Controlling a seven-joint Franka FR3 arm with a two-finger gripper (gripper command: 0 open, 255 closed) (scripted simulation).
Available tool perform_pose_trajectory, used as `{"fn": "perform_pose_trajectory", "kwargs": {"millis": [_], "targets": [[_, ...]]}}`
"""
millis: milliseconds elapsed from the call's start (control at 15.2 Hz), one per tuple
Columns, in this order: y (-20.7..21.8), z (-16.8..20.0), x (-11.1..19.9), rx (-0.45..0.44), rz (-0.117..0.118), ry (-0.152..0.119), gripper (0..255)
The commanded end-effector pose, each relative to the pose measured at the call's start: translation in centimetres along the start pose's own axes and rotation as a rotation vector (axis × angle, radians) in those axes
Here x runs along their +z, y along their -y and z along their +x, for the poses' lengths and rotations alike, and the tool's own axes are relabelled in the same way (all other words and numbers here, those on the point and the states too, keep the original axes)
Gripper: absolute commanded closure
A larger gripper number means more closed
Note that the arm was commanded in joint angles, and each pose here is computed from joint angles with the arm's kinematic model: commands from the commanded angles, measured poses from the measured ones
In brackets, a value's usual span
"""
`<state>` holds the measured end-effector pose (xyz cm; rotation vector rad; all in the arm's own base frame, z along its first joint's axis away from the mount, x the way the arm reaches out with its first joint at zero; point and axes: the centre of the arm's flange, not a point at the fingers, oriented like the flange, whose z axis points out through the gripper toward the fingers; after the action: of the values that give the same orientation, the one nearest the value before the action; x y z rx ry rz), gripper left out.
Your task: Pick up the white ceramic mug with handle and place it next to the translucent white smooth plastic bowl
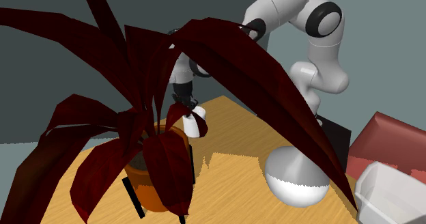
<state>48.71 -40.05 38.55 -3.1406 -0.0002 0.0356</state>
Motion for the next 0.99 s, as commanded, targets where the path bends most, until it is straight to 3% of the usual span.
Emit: {"fn": "perform_pose_trajectory", "kwargs": {"millis": [0, 924], "targets": [[-0.1, -0.1, -1.1, 0.0, 0.0, 0.0, 255], [-0.1, -0.3, -8.5, 0.0, 0.0, 0.0, 255]]}}
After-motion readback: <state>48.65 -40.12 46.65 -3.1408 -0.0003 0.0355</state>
